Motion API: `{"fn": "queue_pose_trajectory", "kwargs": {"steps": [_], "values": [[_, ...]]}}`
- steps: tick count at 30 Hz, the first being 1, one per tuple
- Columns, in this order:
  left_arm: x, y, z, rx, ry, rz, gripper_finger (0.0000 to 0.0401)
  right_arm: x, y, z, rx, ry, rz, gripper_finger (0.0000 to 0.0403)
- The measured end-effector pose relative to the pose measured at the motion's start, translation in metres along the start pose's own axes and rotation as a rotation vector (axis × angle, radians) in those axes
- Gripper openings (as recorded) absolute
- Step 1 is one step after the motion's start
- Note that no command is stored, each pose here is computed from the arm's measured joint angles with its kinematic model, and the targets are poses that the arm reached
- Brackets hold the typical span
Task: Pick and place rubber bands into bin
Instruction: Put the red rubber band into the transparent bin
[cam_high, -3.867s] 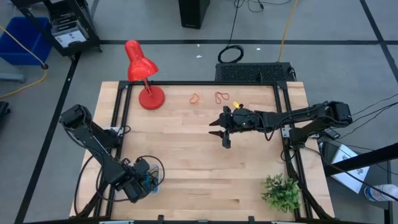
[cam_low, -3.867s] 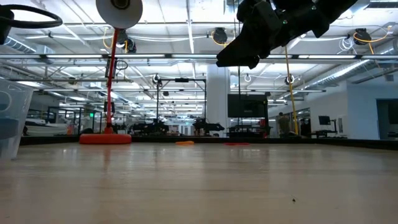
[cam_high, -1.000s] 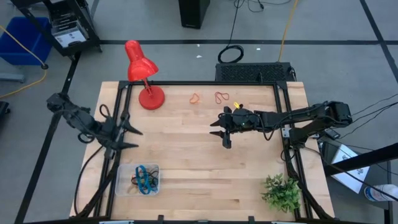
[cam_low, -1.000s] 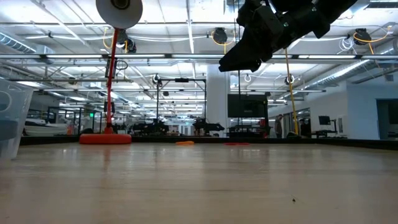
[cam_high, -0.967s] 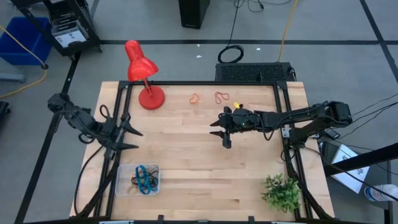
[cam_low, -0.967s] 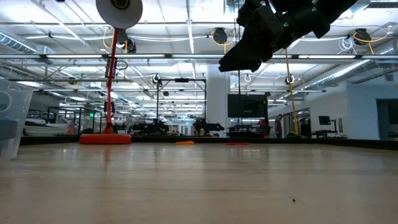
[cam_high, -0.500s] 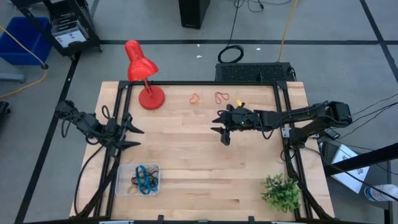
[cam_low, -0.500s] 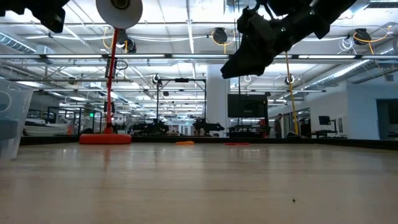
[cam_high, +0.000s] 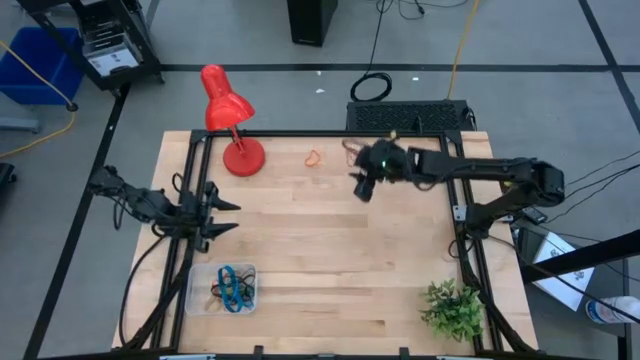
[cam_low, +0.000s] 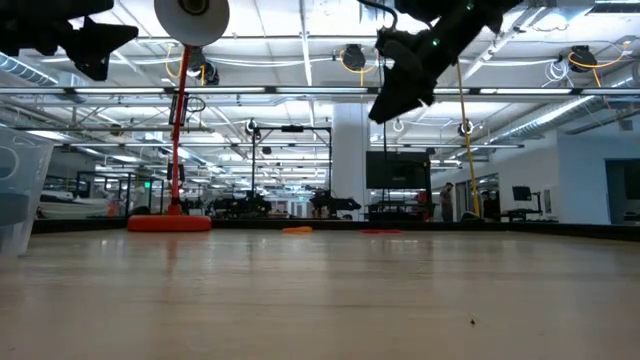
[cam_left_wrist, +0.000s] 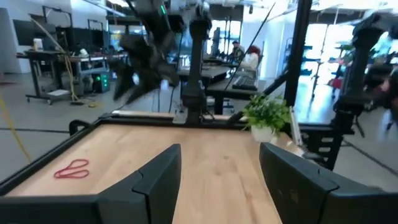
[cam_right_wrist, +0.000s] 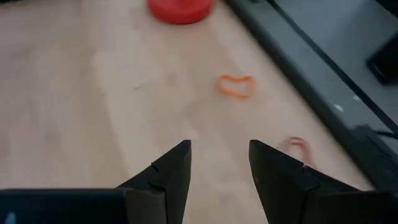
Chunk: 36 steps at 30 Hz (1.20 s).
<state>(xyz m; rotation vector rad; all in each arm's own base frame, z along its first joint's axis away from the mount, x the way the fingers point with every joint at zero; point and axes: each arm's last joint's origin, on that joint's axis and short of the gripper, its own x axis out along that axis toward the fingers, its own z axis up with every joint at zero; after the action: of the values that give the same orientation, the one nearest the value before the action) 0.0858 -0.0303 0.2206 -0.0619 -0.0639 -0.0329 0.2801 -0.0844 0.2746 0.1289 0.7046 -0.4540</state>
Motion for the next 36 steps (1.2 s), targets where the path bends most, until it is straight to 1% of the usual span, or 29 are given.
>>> {"fn": "queue_pose_trajectory", "kwargs": {"steps": [2, 4, 8, 11, 13, 17, 20, 23, 25, 28, 32, 36], "values": [[0.000, 0.001, -0.001, 0.013, 0.005, 0.010, 0.0225, -0.007, -0.015, 0.011, 0.034, 0.016, -0.041, 0.0155], [0.000, 0.001, 0.001, 0.016, -0.016, 0.018, 0.0225, -0.011, -0.030, 0.017, 0.065, 0.033, -0.081, 0.0155], [0.000, 0.001, 0.002, 0.015, -0.023, 0.020, 0.0225, -0.015, -0.055, 0.021, 0.116, 0.056, -0.141, 0.0155], [0.000, 0.001, 0.001, 0.019, -0.016, 0.020, 0.0225, -0.011, -0.068, 0.019, 0.139, 0.099, -0.170, 0.0155], [0.000, 0.001, 0.001, 0.020, -0.016, 0.020, 0.0225, -0.004, -0.073, 0.019, 0.132, 0.127, -0.181, 0.0155], [0.000, 0.001, 0.001, 0.021, -0.013, 0.020, 0.0225, 0.011, -0.078, 0.027, 0.104, 0.202, -0.182, 0.0155], [0.000, 0.001, 0.001, 0.022, -0.009, 0.020, 0.0225, 0.028, -0.081, 0.033, 0.080, 0.267, -0.182, 0.0155], [0.000, 0.001, 0.001, 0.022, -0.008, 0.020, 0.0225, 0.047, -0.086, 0.037, 0.077, 0.298, -0.185, 0.0155], [0.000, 0.001, 0.000, 0.024, -0.003, 0.020, 0.0225, 0.062, -0.090, 0.034, 0.089, 0.333, -0.152, 0.0155], [0.000, 0.001, 0.000, 0.022, 0.000, 0.014, 0.0225, 0.083, -0.097, 0.022, 0.101, 0.397, -0.069, 0.0155], [0.000, 0.001, -0.001, 0.028, 0.011, 0.013, 0.0225, 0.105, -0.112, 0.007, 0.101, 0.465, -0.080, 0.0155], [0.000, 0.001, -0.001, 0.028, 0.010, 0.013, 0.0225, 0.121, -0.125, -0.003, 0.120, 0.488, -0.094, 0.0155]]}}
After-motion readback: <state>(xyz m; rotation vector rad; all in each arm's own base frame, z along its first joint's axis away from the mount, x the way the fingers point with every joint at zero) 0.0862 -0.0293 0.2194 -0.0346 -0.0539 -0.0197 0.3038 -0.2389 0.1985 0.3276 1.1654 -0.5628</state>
